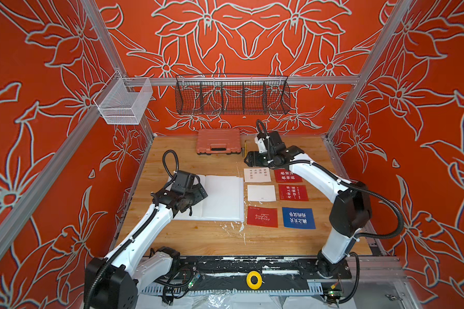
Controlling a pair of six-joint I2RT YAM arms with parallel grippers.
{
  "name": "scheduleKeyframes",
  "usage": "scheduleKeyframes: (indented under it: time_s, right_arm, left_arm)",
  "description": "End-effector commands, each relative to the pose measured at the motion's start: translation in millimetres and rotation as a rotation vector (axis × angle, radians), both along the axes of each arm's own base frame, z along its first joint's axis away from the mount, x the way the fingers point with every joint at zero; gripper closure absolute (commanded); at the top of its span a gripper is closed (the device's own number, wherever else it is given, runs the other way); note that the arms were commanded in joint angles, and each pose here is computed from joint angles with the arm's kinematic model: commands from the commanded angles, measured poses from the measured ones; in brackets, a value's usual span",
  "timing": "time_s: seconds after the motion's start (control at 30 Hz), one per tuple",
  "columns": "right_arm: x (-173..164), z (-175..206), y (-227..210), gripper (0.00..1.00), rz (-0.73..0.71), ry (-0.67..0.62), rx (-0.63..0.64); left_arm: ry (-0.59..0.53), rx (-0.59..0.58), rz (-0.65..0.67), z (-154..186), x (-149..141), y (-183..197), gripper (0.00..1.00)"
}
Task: Place the photos into the photo albums
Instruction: Pick up the photo at the center of the board.
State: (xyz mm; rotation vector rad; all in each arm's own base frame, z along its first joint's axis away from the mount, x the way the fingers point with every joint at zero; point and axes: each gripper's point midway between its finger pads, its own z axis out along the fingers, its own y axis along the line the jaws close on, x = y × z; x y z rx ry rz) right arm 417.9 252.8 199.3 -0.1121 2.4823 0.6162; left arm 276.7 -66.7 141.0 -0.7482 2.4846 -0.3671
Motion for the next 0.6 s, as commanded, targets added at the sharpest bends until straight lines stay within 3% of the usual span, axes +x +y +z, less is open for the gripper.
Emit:
scheduleKeyframes:
  time_s: [0.0,0.13,0.33,0.57]
  right_arm:
    - [-13,-10,-22,0.2,-0.063,0.085,-0.024]
    - [-13,-30,-48,0.21,-0.09,0.107,-0.11]
    - [4,-49,-67,0.21,-0.107,0.116,-0.136]
    - [22,-52,-74,0.18,-0.096,0.056,-0.192]
  left_arm:
    - [-0.05,0.013,-0.045,11,23,-3,0.11]
    - [-0.025,-0.015,-0.05,5,36,-1,0.14]
    - [-0.03,-0.034,-0.059,4,39,6,0.25]
    - [0.004,-0.111,0.158,-18,20,66,0.27]
